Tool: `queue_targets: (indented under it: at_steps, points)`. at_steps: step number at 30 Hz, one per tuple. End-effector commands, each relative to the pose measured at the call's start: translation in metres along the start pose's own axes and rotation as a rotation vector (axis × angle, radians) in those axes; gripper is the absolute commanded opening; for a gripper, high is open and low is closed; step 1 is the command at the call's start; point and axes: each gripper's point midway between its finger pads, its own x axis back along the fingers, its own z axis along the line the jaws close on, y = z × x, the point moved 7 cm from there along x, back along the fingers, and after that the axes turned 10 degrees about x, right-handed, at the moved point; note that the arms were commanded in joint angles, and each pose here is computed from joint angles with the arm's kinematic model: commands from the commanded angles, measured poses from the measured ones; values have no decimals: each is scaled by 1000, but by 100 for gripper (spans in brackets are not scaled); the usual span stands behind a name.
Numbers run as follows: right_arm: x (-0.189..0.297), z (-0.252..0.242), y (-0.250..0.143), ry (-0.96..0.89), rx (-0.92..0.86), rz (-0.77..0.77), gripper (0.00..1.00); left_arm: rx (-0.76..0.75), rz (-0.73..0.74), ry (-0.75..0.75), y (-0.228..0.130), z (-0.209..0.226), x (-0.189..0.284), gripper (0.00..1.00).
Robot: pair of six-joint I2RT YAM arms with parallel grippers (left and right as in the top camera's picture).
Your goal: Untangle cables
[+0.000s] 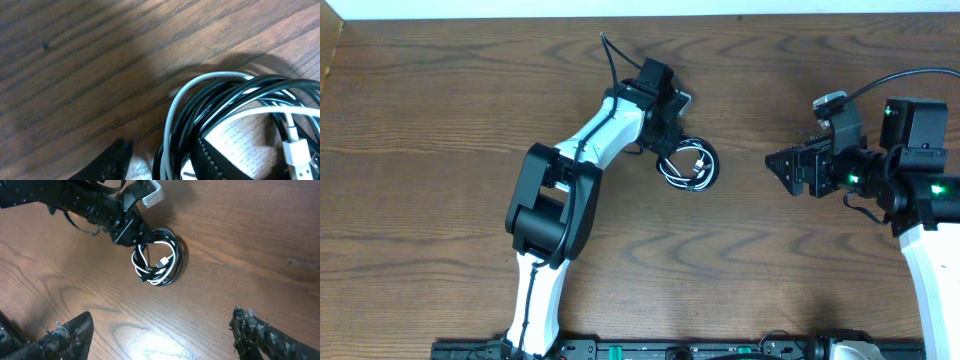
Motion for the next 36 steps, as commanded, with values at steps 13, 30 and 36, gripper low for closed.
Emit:
queue_targets:
  at_steps: [13,30,36]
  points:
    - [3,1,8,-4,-24,-22,84,212,-32,11,0,-1,13,7]
    - [-12,-10,38,4,-288,-150,79,149,-255,-270,3,-66,187,7]
    - [-39,8,48,76,-291,-134,74,168,-204,-263,-3,-63,179,8]
